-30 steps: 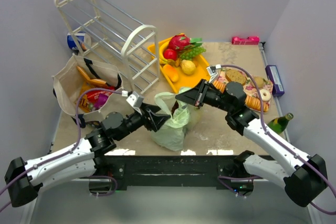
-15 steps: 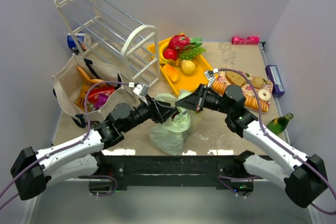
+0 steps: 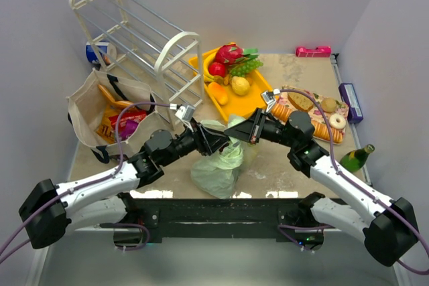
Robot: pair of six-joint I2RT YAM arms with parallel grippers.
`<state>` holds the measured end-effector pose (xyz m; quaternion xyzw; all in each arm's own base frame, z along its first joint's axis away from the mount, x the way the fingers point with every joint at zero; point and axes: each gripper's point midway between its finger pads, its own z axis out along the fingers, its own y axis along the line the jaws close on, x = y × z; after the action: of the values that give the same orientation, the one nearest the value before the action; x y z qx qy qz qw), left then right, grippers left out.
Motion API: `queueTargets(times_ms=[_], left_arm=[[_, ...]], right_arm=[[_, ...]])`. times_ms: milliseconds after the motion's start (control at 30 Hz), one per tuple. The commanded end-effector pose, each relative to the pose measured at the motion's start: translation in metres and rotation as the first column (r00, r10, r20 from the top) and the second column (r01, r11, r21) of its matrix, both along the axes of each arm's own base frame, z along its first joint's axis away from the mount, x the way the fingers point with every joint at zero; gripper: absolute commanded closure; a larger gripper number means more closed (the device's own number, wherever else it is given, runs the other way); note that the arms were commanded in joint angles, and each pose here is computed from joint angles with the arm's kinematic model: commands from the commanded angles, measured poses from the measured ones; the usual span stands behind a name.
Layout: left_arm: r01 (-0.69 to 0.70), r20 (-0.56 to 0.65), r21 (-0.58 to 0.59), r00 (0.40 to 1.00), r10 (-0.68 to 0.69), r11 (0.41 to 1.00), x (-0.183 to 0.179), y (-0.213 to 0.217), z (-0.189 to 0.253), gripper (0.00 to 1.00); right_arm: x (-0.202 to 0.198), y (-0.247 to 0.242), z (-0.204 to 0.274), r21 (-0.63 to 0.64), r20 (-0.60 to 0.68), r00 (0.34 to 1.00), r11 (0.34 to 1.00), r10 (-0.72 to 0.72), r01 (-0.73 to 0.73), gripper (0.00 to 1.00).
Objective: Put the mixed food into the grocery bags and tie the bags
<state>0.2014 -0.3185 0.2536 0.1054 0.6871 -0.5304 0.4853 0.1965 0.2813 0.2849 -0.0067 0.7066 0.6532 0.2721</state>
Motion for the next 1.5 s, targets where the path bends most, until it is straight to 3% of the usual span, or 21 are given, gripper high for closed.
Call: queueTargets(times_ms=[0, 467, 567, 800, 967, 1200, 1467], left_arm=[[0.01, 0.062, -0.11, 0.998, -0.003, 0.994, 0.004, -0.005, 0.039, 0.56], [0.022, 0.101, -0.162, 0.995, -0.006, 0.987, 0.005, -0.008, 0.047, 0.62], [0.035, 0.113, -0.179, 0.993, -0.015, 0.983, 0.004, -0.01, 0.05, 0.7], [0.043, 0.134, -0.217, 0.991, -0.014, 0.975, 0.0, -0.007, 0.057, 1.0], [0.022, 0.126, -0.201, 0.992, 0.004, 0.979, 0.0, -0.001, 0.051, 1.0], [-0.014, 0.072, -0.146, 0.997, 0.025, 0.989, 0.005, 0.001, 0.034, 1.0], [-0.042, 0.061, -0.141, 0.997, 0.051, 0.989, 0.007, 0.005, 0.032, 1.0]], right_arm=[[-0.008, -0.001, 0.016, 0.05, 0.05, 0.998, 0.998, 0.032, -0.034, 1.0], [-0.008, -0.001, 0.006, 0.045, 0.033, 0.999, 0.998, 0.034, -0.035, 1.0], [-0.008, 0.0, 0.005, 0.046, 0.029, 0.999, 0.998, 0.034, -0.035, 1.0], [-0.008, -0.001, -0.001, 0.04, 0.017, 0.999, 0.999, 0.031, -0.032, 1.0], [-0.007, -0.001, -0.002, 0.029, 0.012, 1.0, 0.999, 0.028, -0.028, 1.0], [-0.009, -0.007, 0.003, -0.024, 0.055, 0.998, 1.0, 0.01, -0.009, 0.68], [-0.01, -0.022, -0.004, -0.117, 0.053, 0.998, 0.992, -0.031, 0.037, 0.44]])
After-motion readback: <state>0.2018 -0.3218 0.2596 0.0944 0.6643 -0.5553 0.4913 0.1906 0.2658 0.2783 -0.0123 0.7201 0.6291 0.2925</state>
